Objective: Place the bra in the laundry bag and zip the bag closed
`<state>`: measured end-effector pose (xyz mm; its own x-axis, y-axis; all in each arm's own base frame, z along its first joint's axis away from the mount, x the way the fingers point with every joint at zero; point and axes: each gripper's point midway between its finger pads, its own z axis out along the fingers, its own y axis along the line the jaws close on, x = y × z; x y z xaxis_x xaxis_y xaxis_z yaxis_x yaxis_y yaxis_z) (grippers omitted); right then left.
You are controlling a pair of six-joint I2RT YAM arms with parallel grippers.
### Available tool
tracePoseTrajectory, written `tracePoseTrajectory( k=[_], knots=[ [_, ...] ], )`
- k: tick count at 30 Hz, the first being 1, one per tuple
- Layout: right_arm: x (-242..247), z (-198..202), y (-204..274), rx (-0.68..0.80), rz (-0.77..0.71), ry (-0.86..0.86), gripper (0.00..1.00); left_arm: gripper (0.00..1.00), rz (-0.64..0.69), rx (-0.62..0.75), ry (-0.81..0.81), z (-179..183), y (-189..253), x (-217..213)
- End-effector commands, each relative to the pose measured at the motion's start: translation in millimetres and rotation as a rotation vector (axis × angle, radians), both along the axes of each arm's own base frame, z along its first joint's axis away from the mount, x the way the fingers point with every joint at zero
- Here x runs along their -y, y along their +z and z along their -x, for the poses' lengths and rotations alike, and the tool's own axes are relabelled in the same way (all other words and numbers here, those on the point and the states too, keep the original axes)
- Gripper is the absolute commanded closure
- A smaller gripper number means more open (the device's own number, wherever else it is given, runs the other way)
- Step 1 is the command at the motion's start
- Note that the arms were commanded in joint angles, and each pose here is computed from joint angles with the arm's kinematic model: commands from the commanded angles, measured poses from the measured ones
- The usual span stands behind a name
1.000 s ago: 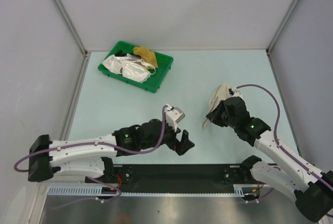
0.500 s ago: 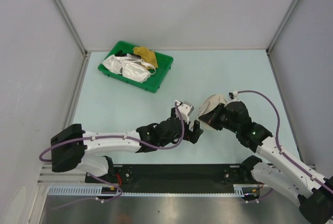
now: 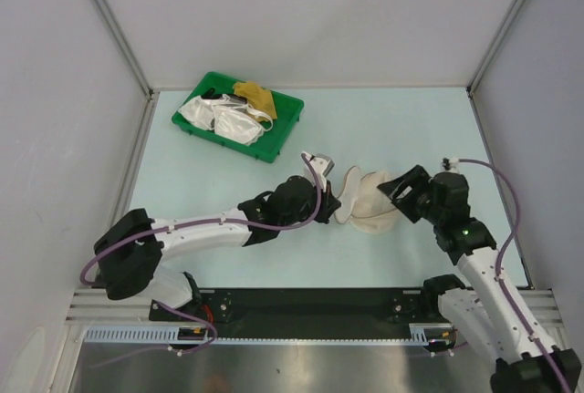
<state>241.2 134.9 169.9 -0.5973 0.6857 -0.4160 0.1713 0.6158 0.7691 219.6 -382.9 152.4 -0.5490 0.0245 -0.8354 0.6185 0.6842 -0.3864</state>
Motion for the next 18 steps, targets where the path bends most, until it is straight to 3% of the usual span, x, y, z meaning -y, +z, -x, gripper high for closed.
tracePoseTrajectory(
  k=[1, 5, 9, 12, 18],
  knots=[
    [80.4, -12.0, -4.9, 0.001, 0.201, -0.128, 0.27, 1.00, 0.083, 0.009, -0.035, 0.9, 43.9, 0.7],
    [119.6, -13.8, -39.2, -0.087, 0.211, -0.176, 0.27, 1.00, 0.112, -0.005, -0.052, 3.7, 54.3, -1.4],
    [114.8, -19.1, -70.3, -0.157, 0.107, -0.133, 0.30, 1.00, 0.145, -0.008, -0.060, 4.5, 65.9, -0.9],
    [90.8, -32.3, -73.9, -0.124, 0.077, -0.039, 0.32, 1.00, 0.176, -0.025, -0.095, 10.7, 73.8, 3.0],
    [79.2, -49.4, -96.5, -0.170, 0.195, -0.028, 0.35, 1.00, 0.193, -0.026, -0.099, 12.1, 79.6, 1.0]
  ],
)
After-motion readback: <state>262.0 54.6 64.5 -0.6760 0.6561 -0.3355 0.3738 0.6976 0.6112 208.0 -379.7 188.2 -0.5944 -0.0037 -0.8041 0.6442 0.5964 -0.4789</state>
